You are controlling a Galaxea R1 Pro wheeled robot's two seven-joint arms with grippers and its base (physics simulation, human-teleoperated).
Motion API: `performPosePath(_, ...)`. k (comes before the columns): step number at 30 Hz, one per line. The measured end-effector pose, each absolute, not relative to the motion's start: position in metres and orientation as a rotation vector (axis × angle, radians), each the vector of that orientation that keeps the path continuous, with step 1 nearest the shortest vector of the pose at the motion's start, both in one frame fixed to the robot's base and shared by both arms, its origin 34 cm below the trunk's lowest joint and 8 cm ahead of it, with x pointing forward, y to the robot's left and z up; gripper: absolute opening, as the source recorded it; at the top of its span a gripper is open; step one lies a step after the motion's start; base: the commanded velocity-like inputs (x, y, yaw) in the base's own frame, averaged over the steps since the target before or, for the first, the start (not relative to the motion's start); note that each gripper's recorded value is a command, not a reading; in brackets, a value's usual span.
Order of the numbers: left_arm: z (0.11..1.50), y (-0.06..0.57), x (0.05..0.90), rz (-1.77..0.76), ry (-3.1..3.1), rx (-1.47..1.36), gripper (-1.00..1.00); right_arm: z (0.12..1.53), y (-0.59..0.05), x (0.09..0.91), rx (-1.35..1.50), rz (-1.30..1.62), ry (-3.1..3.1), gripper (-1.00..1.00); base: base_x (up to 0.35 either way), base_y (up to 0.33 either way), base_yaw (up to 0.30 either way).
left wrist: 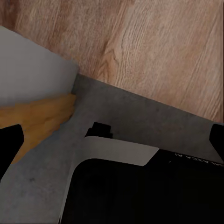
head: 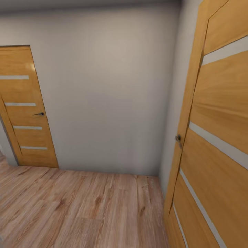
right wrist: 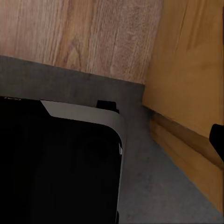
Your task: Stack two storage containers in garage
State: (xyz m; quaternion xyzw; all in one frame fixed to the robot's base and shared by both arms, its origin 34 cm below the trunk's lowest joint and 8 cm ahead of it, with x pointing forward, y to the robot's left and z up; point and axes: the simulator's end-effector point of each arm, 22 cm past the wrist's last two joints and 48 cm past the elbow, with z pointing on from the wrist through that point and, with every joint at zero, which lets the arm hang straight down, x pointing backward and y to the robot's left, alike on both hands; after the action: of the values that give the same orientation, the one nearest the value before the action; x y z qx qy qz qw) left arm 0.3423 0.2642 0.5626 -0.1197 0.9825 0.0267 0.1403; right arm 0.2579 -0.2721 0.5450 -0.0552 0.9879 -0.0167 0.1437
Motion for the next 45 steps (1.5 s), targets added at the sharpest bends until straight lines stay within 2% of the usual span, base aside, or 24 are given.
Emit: performPosePath(45, 0.5625, 0.2653, 0.3417, 0.079, 2.839, -0.349, 1.00, 0.5449, -0.2705, 0.2576, -0.165, -0.039, 2.849, 1.00, 0.319, 0.000, 0.000)
